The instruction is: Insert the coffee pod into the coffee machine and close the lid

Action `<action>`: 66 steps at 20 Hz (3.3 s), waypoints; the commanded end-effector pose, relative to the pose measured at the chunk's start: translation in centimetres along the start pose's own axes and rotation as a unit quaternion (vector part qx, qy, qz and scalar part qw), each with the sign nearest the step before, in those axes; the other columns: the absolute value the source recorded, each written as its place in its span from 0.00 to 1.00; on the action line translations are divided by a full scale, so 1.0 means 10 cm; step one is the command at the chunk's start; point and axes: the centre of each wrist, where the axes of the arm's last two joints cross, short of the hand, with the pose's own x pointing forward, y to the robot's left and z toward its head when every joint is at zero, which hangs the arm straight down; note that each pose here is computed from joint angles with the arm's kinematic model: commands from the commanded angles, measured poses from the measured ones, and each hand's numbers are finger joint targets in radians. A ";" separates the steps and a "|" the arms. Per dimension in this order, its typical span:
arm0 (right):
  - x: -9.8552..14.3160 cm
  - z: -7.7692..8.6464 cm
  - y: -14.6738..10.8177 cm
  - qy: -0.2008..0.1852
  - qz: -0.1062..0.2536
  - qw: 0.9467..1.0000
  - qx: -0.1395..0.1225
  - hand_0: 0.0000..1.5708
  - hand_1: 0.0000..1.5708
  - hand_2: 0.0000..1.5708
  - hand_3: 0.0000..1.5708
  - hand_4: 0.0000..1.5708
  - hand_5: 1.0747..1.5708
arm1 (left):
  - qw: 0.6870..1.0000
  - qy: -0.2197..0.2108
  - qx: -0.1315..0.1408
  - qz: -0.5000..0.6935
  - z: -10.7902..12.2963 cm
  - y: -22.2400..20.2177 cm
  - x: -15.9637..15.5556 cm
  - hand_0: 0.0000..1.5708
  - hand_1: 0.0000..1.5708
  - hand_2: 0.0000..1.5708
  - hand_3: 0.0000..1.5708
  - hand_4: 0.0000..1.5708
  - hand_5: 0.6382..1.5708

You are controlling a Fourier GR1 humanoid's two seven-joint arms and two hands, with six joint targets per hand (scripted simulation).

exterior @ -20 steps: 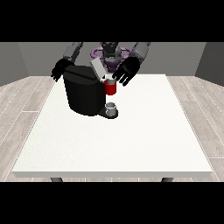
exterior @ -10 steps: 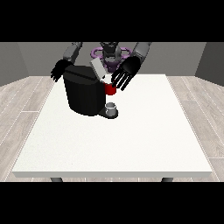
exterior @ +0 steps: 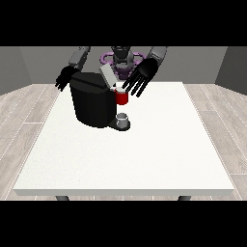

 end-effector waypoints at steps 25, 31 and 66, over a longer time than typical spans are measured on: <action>-0.48 0.65 -0.74 0.107 0.049 0.993 -0.032 0.00 0.00 0.00 0.00 0.23 1.00 | 0.877 0.081 -0.005 0.473 0.89 -2.14 -0.68 0.00 0.00 0.00 0.00 0.09 1.00; -0.08 0.43 -0.57 0.086 0.044 0.995 0.027 0.00 0.00 0.00 0.00 0.08 1.00 | 0.856 0.123 -0.020 0.501 1.15 -2.43 -0.71 0.00 0.00 0.00 0.00 0.00 1.00; 0.15 -0.39 -0.09 0.016 0.048 0.991 0.128 0.00 0.00 0.00 0.00 0.00 1.00 | 0.839 0.051 0.038 0.541 1.72 -1.94 -0.31 0.00 0.00 0.00 0.00 0.00 1.00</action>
